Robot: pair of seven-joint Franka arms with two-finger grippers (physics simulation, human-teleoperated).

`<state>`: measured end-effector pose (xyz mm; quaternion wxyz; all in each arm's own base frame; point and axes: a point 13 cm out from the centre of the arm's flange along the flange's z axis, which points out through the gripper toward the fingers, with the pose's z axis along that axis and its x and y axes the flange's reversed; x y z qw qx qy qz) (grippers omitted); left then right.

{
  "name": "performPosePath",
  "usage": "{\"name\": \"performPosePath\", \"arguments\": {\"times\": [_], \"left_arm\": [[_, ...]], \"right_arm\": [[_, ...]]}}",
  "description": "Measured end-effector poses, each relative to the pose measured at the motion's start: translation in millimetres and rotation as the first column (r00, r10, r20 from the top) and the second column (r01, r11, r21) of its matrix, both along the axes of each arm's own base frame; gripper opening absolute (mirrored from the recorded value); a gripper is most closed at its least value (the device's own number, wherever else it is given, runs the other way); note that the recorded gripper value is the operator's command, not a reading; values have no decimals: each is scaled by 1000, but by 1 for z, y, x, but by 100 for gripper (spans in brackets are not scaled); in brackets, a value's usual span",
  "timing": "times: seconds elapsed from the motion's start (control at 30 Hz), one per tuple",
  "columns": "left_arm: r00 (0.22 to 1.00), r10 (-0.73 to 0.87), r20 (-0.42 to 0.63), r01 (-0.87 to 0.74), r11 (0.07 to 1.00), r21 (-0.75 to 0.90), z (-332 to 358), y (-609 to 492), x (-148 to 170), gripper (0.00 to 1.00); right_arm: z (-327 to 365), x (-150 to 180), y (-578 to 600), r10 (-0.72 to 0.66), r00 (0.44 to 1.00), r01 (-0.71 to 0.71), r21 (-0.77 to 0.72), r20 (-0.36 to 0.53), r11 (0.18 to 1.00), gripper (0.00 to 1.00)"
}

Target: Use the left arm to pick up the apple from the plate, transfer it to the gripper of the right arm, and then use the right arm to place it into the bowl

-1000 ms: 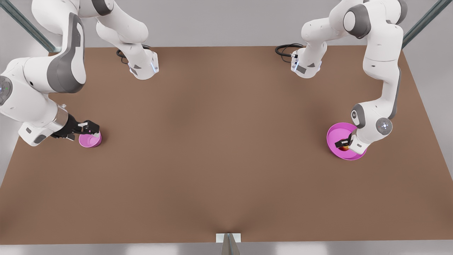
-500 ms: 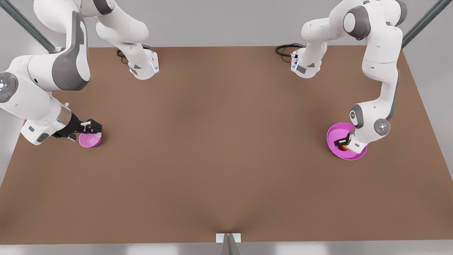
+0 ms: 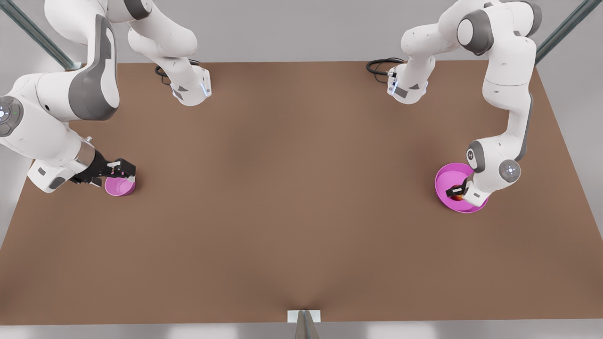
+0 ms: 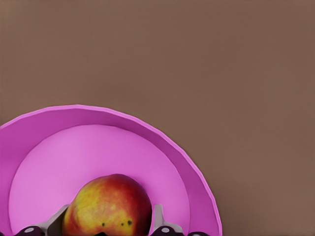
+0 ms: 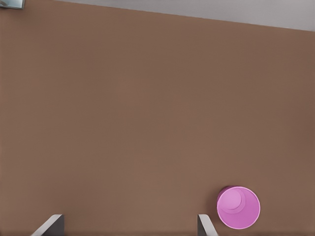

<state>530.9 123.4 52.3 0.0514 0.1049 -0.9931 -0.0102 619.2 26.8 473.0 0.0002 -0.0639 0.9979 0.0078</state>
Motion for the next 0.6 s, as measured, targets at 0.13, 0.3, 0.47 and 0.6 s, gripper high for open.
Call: {"name": "performPosePath", "arguments": {"times": [0.13,0.3,0.47,0.6], "left_arm": [[1000,2,2,-2,1000,1,0,0,2,82],[1000,5,-7,-5,1000,1,-6,0,0,75],[1000,7,-18,-7,1000,0,-13,-2,-3,75],[1000,2,1,-2,1000,5,-3,-6,4,73]], "right_arm": [[0,0,-2,-2,1000,2,1,-1,1000,100],[-1,0,-3,-3,1000,3,1,-3,1000,100],[-2,0,-2,1,1000,-1,1,-3,1000,100],[-1,0,-4,-2,1000,2,1,-4,1000,100]]}}
